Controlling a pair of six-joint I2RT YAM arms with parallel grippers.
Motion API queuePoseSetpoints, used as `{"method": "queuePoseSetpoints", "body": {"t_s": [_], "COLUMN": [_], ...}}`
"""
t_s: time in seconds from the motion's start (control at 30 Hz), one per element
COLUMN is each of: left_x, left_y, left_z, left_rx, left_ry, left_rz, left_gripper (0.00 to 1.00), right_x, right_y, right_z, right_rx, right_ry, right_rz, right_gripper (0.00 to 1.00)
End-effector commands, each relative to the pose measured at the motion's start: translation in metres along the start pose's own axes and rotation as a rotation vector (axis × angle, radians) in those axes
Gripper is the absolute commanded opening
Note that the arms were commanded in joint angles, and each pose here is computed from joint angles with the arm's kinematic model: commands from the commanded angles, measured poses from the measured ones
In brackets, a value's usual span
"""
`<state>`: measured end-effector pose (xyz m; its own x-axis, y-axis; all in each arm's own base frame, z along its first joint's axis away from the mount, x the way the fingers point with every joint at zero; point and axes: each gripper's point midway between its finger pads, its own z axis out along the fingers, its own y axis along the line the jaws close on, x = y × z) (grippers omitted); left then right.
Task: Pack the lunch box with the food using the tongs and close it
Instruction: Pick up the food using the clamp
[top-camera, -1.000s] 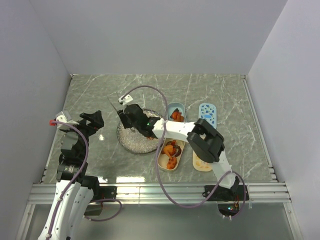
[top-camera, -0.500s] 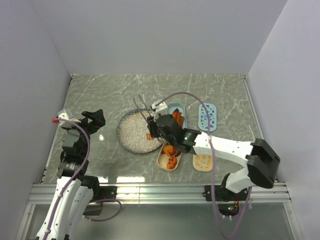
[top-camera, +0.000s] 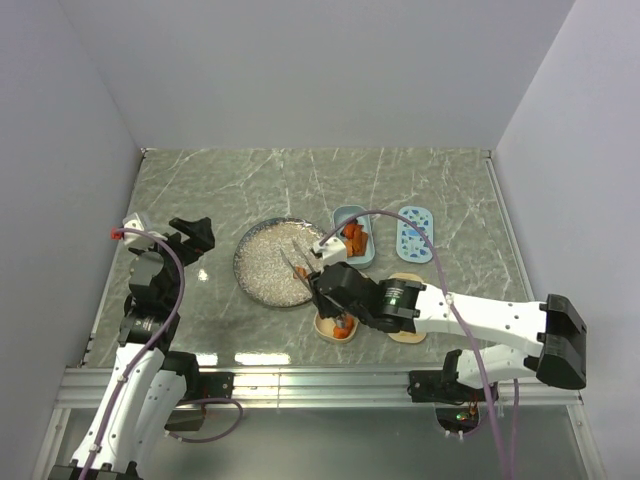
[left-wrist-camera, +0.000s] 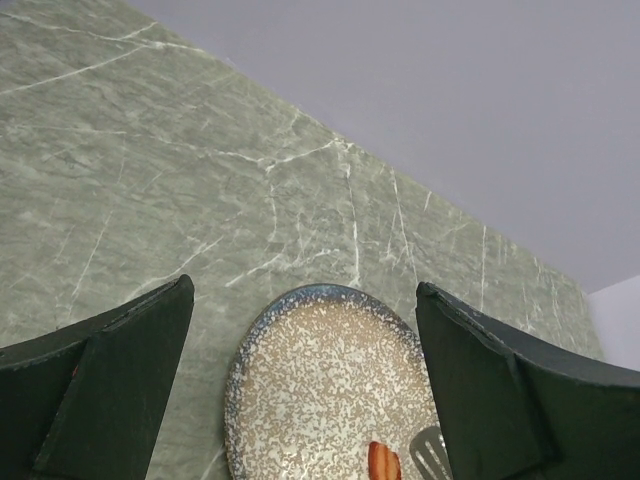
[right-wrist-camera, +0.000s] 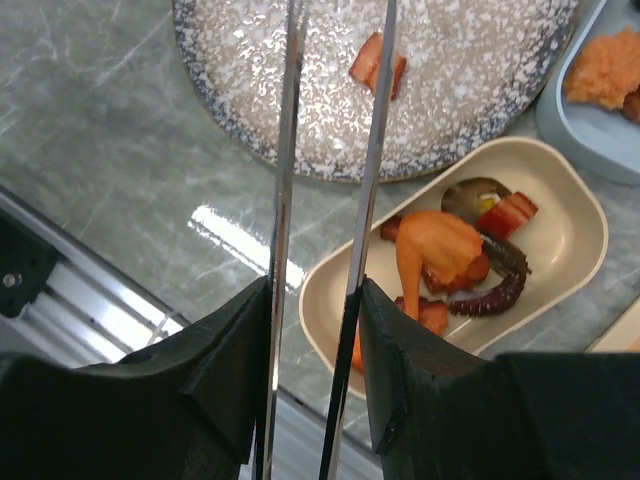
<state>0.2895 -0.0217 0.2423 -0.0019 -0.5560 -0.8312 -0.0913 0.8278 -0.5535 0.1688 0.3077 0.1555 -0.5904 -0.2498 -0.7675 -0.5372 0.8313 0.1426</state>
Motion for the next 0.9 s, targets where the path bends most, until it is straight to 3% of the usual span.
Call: {"method": "queuePoseSetpoints", "body": {"t_s": [0.0,0.3,0.43,0.87], "left_x": [-0.009,-0.008,-0.009,-0.010], "left_y": [-0.012,-0.014,-0.014,-0.014], "left_z": [0.001,0.000,-0.001,-0.003], "left_rx": [0.055,0.062,0.066,0.071], "left_ry": [-0.028,-0.027,-0.030,-0.035], "left_rz": [0.008,0.004,0.002,-0.001], "left_gripper": [0.99,0.99,0.99,0.99], "right_x": [0.015,0.050,0.048,0.048], "right_y": [-0.008,0.001,0.001,-0.012], "right_z": [-0.017,-0.016,-0.011,0.010], "right_rx": [0.008,-0.097,-0.106,-0.021], "right_ry": [0.037,0.120,0.097,0.097], "right_rz": [0.040,0.049,0.059,0.044], "right_gripper": [0.47,0.48,0.50,0.50]}}
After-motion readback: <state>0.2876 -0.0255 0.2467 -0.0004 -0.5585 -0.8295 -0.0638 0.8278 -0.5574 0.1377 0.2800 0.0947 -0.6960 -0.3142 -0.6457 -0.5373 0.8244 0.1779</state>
